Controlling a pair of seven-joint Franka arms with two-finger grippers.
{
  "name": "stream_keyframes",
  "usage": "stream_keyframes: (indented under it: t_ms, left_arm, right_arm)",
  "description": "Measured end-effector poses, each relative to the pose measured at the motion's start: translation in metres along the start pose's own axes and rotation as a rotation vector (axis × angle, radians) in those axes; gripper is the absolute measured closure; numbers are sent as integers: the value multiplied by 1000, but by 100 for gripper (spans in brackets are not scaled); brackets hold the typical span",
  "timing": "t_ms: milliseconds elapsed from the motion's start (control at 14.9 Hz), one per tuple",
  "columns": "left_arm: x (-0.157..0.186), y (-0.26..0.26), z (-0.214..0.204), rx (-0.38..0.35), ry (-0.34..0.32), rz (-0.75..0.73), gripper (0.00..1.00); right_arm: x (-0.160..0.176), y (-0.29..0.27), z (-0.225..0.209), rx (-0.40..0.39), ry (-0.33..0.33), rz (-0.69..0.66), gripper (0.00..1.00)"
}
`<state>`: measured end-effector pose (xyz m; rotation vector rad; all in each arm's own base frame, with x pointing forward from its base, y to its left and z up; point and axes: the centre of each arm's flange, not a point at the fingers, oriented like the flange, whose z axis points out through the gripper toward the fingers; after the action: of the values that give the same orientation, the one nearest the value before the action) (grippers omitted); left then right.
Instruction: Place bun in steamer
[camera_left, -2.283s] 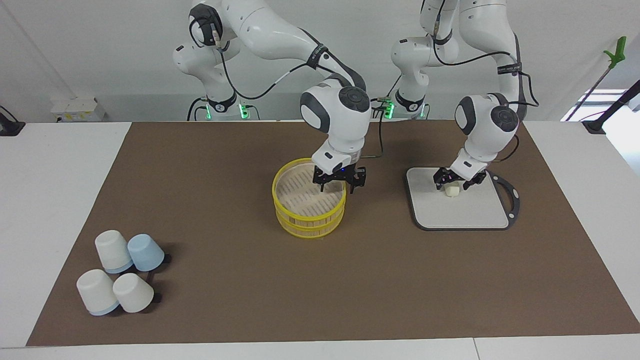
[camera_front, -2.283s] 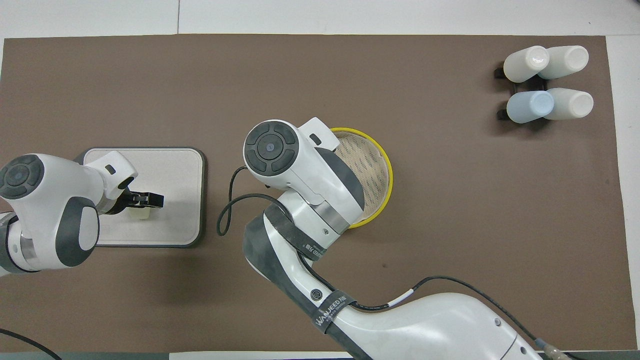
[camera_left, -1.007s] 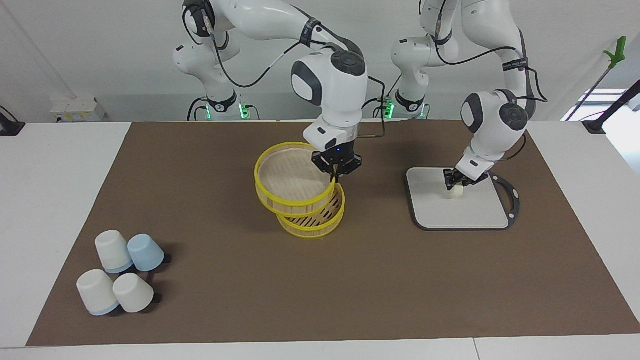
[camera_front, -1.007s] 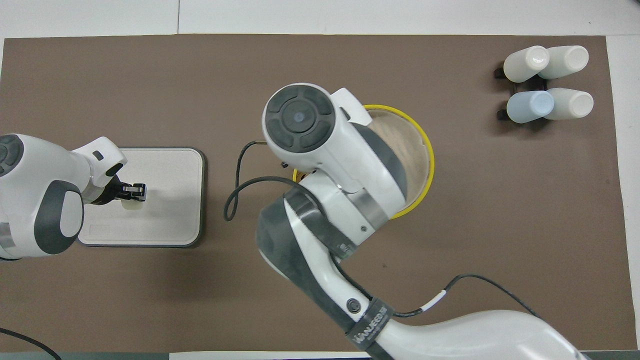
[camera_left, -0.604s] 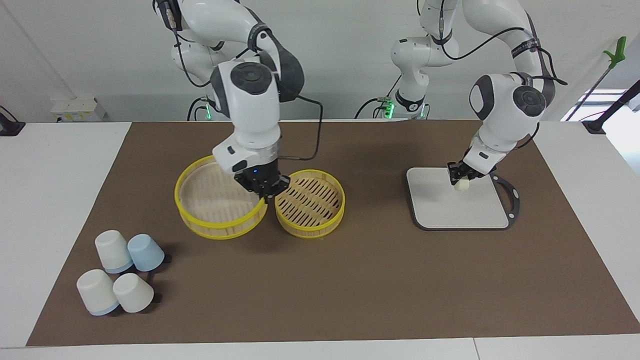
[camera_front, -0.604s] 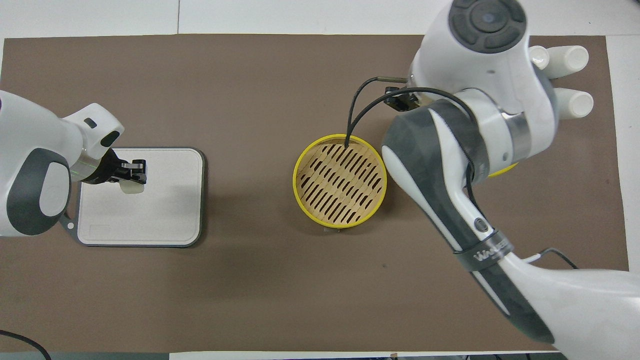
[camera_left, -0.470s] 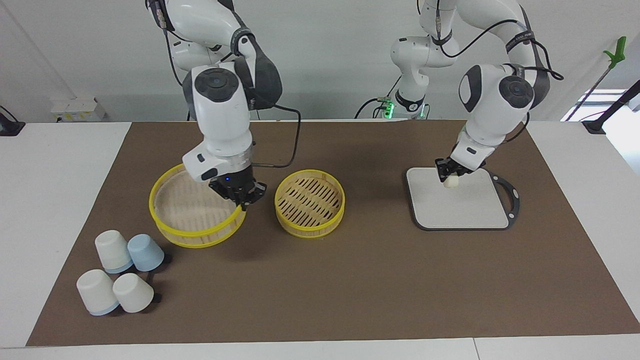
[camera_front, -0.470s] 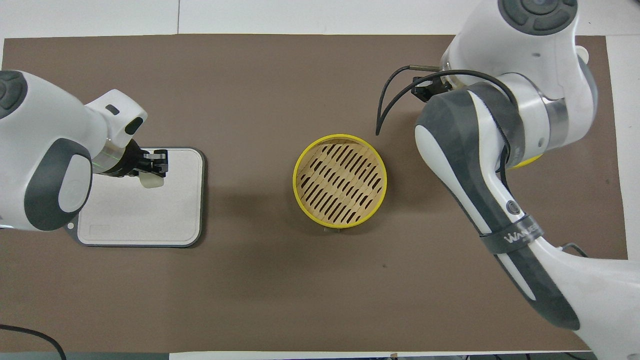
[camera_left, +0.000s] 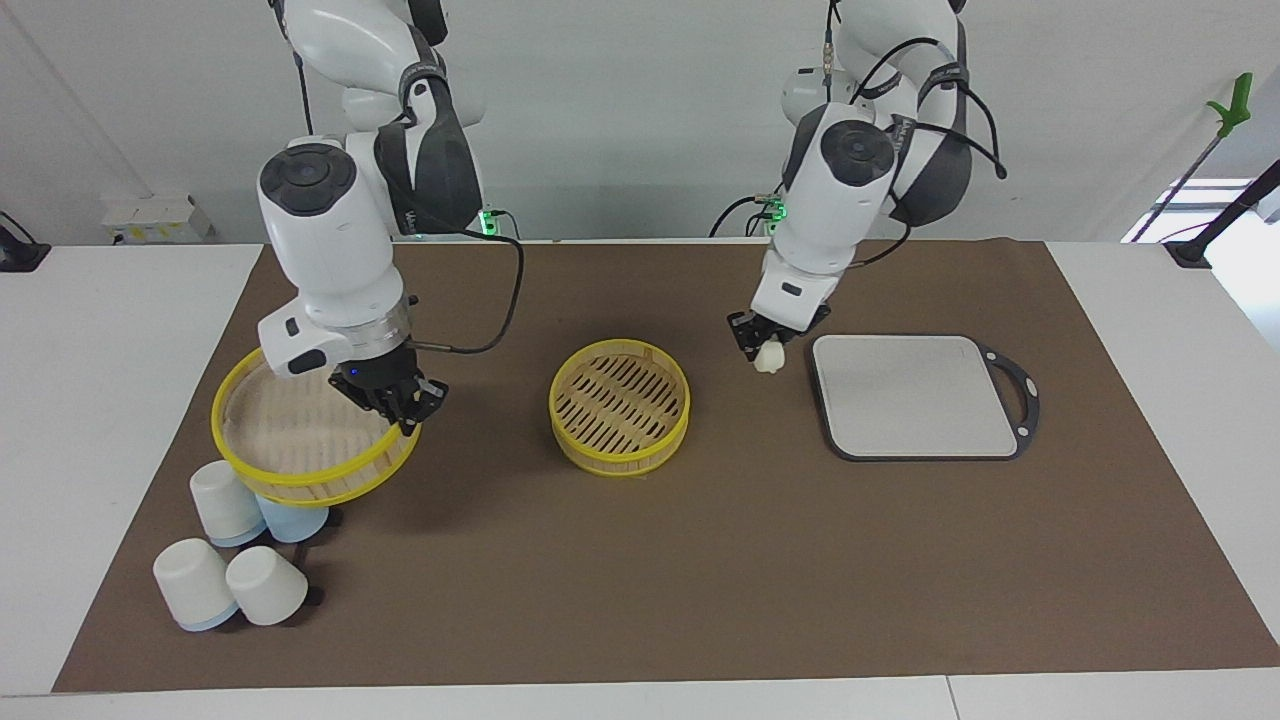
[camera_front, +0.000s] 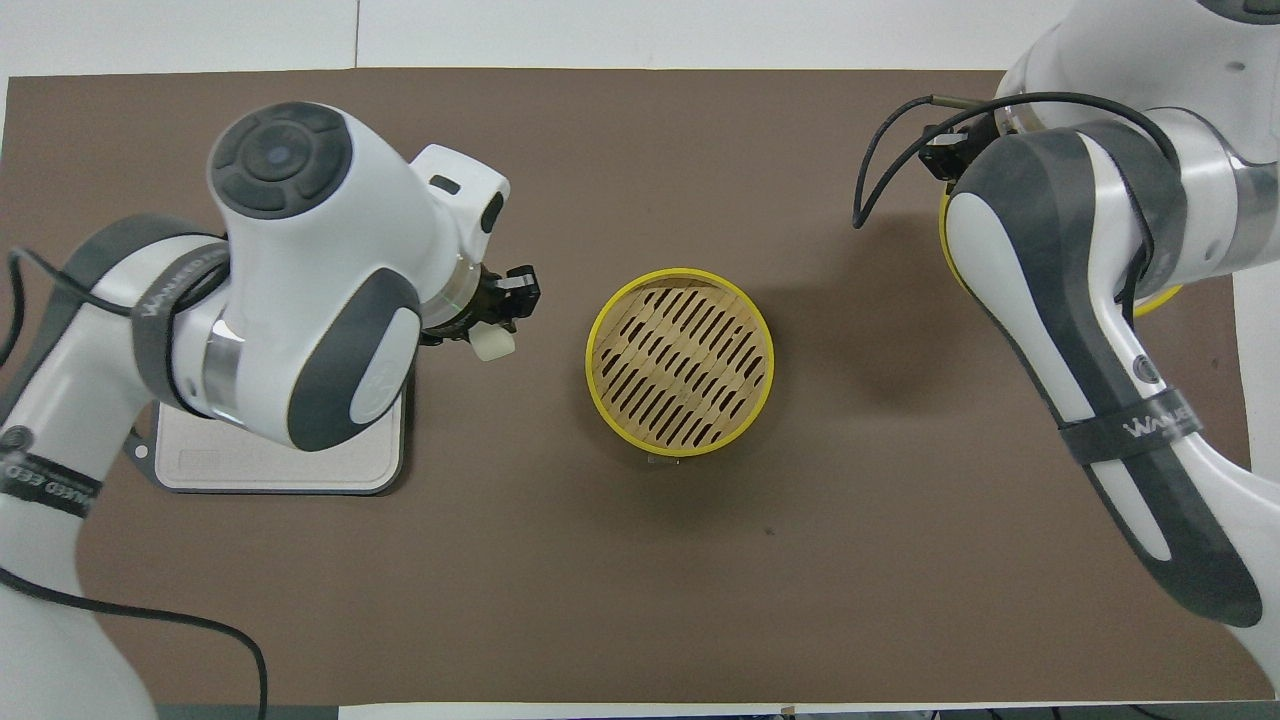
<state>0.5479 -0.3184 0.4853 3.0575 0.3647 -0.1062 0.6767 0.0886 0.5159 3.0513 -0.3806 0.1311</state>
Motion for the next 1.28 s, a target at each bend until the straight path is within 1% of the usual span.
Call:
stream_keyframes:
  t_ms: [134, 269, 336, 403, 470, 604, 806, 940, 1074, 1141, 1208, 1276]
  left_arm:
    - [-13, 45, 14, 0, -2, -31, 62]
    - [-25, 89, 40, 16, -4, -34, 61]
    - [-27, 103, 55, 28, -4, -29, 61]
    - [-25, 111, 66, 28, -1, -25, 56]
    - [-23, 118, 75, 11, 12, -21, 53]
    - [-23, 127, 92, -18, 35, -12, 53]
    - [-39, 137, 117, -5, 25, 15, 53]
    - [-47, 140, 120, 5, 19, 26, 52]
    - [-46, 138, 119, 18, 12, 23, 50]
    - [-44, 137, 118, 21, 12, 19, 45]
    - [-43, 136, 117, 24, 11, 16, 45]
    - [-41, 135, 115, 26, 11, 14, 43]
  right_arm:
    - [9, 25, 1, 7, -5, -17, 91]
    - [15, 43, 2, 20, -10, -8, 91]
    - [16, 48, 2, 21, -8, -3, 91]
    - [16, 51, 4, 25, 1, 2, 91]
    - [16, 53, 8, 28, 11, 3, 91]
    - [11, 52, 20, 33, 23, -19, 91]
    - [5, 57, 29, 29, 10, -91, 91]
    - [3, 63, 28, 27, 7, -98, 91]
    - [2, 65, 27, 27, 7, -98, 91]
    - [1, 65, 27, 28, 7, -98, 91]
    - [1, 65, 27, 28, 7, -99, 91]
    - [1, 65, 27, 27, 6, -99, 91]
